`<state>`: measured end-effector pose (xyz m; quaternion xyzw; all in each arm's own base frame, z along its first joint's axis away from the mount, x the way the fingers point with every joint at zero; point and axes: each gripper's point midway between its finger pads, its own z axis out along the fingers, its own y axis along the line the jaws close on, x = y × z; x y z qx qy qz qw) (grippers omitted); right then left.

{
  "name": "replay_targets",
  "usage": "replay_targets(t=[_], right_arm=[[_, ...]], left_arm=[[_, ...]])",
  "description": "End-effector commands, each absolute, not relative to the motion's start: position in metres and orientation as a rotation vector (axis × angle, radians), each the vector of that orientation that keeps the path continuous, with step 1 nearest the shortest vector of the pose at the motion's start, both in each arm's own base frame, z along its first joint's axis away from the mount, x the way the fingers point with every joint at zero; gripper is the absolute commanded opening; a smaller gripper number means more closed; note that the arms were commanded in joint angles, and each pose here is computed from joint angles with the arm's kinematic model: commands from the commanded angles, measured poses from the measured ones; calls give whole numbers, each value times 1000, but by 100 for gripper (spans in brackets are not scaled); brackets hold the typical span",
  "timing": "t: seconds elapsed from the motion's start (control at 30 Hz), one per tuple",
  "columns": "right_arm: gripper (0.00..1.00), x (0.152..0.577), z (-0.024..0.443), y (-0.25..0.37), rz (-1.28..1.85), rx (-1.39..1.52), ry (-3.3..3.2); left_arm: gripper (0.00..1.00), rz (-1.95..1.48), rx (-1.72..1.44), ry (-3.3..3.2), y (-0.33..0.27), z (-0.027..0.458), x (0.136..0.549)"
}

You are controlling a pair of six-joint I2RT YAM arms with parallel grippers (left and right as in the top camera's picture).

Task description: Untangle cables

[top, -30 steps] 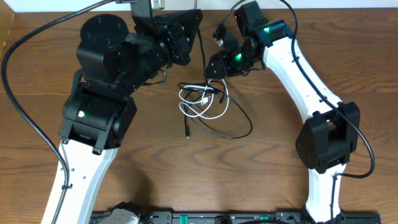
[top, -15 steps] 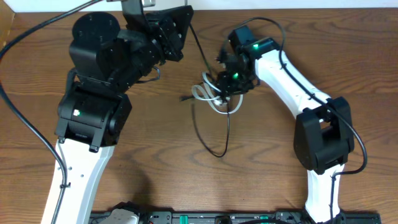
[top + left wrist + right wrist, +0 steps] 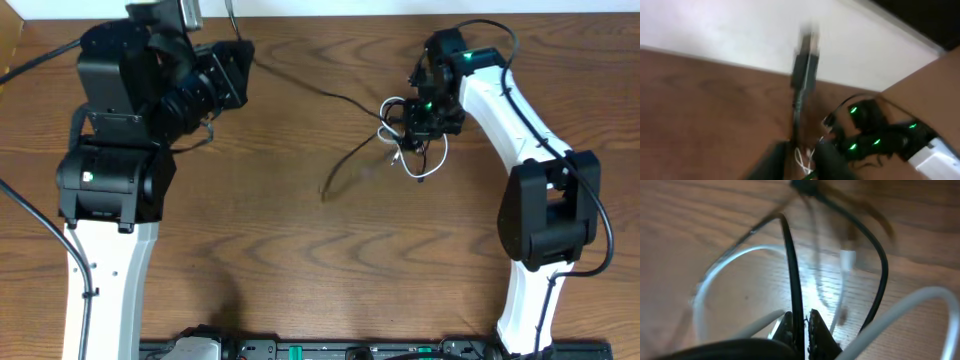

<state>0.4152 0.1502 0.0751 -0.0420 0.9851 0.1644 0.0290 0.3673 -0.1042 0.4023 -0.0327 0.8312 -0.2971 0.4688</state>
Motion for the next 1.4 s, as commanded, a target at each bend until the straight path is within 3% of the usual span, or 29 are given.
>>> replay_targets(t=[0.0,0.07,0.27,0.4,0.87,1.03,1.17,1.37], right_arm=[[1,403,142,181,793,-348,2856],[1,398,168,183,819,-365,2796],[9,386,218,183,823,-373,2684],[11,379,226,183,827,-368,2681],[3,377,226,181,844,-342,2697],[5,393,217,144,683,-135,2741],[14,402,215,116,640,-36,2737],[20,411,215,73,603,102,2722]], left_arm=[[46,-659,6,2139,-105,373,370],[60,-681,28,2201,-112,357,370],[68,-842,270,2258,-156,331,369],[74,-871,307,2308,-174,311,375],[75,-977,426,2423,-230,250,388],[75,-984,466,2482,-244,222,390],[75,-988,536,2483,-262,205,392],[75,-976,638,2399,-300,185,407]])
